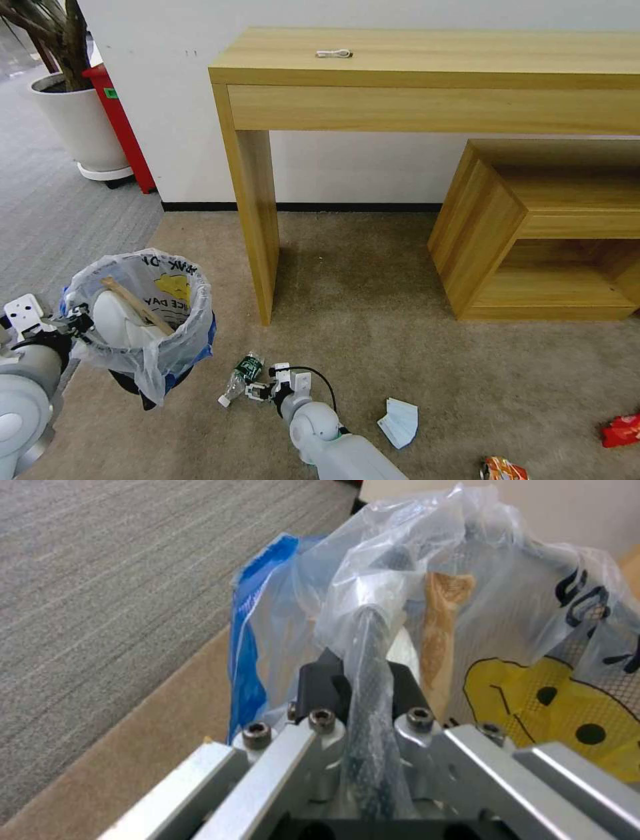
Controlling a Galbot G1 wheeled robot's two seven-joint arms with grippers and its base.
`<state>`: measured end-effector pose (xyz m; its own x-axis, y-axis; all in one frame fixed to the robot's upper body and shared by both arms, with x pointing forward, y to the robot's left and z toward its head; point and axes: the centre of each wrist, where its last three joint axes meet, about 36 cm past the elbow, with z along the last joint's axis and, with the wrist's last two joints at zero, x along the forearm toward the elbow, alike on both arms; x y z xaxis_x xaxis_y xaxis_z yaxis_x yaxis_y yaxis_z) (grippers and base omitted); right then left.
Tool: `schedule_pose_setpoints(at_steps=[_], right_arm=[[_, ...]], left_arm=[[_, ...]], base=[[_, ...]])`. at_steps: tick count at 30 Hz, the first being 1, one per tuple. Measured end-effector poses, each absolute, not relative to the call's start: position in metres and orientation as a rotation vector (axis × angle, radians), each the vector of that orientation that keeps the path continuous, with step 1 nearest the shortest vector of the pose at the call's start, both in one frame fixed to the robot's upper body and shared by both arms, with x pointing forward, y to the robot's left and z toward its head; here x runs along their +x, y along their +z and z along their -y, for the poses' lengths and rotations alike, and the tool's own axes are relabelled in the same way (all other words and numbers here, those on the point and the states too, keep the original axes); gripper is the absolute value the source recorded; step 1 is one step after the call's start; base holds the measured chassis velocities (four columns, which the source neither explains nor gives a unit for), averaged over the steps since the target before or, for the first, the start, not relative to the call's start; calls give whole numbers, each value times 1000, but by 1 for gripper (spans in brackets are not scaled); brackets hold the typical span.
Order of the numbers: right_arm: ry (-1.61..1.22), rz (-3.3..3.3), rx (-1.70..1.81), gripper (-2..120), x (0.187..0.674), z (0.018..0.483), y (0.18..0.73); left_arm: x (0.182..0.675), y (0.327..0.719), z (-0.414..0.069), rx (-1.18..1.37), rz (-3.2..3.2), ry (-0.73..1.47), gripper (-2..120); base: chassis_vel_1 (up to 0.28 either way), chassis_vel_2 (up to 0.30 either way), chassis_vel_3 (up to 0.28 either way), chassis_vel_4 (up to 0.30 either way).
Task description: Pick up the trash bin and place the garbage on the floor into it.
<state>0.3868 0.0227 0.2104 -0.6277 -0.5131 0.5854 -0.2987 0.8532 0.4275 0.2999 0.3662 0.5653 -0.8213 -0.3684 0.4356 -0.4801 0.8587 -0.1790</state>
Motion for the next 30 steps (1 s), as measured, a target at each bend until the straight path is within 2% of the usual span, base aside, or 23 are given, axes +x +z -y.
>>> schedule_pose_setpoints(at_steps=[19, 26, 30], right_arm=[[-379, 2414, 592, 100, 383, -23, 207], [-484, 2565, 626, 100, 394, -20, 246], [-479, 2613, 592, 100, 406, 13, 251]], left_arm=[[300, 560, -359, 617, 2636, 403, 2], [302, 560, -367, 611, 2638, 423, 2], [304, 555, -367, 604, 2632, 438, 2]], base=[[0, 0, 0, 0], [0, 0, 0, 0], [0, 0, 0, 0]])
